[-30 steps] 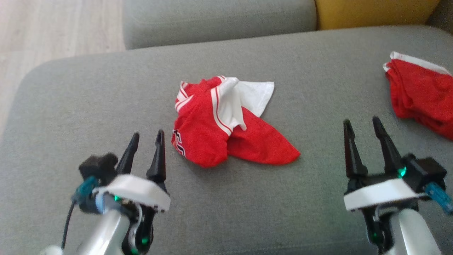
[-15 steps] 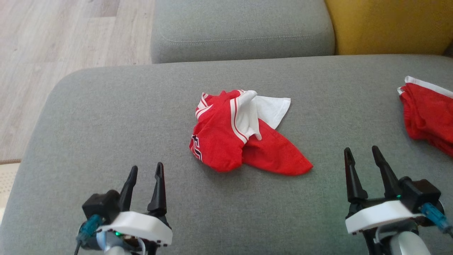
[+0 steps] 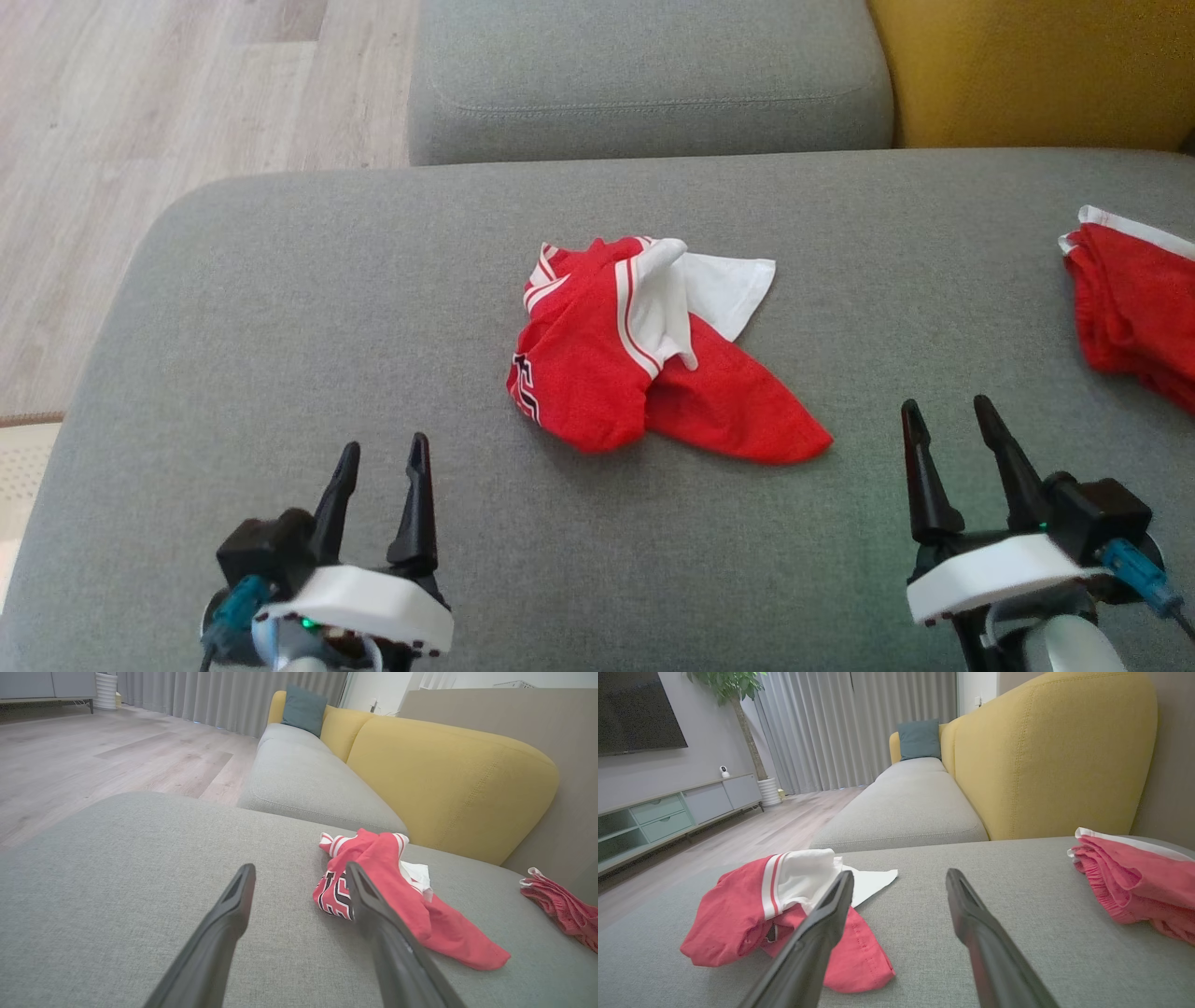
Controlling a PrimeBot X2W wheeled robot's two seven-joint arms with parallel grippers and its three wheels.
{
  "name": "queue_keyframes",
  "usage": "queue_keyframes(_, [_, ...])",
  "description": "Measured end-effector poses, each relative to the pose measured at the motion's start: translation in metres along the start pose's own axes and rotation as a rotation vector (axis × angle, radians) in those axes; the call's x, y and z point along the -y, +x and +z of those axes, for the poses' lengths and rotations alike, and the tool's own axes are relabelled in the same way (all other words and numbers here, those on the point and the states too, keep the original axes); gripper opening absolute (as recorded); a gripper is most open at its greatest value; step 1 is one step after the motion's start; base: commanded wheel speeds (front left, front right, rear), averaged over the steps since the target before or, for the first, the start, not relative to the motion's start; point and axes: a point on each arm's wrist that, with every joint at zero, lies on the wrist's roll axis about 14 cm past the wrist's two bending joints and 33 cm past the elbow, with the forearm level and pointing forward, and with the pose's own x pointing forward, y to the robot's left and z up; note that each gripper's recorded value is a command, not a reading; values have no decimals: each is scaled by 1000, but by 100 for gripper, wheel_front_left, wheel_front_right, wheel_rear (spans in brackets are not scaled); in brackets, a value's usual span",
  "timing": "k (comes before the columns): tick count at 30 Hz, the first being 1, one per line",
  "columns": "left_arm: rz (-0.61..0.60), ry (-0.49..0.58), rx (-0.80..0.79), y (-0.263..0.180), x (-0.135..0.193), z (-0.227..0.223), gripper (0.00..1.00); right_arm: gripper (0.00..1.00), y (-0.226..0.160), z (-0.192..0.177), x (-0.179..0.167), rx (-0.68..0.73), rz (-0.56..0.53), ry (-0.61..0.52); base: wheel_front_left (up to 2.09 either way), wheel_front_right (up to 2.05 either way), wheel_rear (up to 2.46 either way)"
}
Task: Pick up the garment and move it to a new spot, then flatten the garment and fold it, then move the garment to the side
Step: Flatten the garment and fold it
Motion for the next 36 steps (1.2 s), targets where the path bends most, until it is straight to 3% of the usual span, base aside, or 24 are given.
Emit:
queue_keyframes(21, [-22,18,-21,1,2,-7,100,100,3,-7,0,-23,2,3,0,0,0])
queue_keyframes(26, [-128,50,-63,9,30,-19,100,100,3,-13,4,-40,-10,6,0,0,0])
queue_keyframes(36, [-457,143,-132,55,118,-38,100,100,18,-14,19,-44,-50,6,0,0,0])
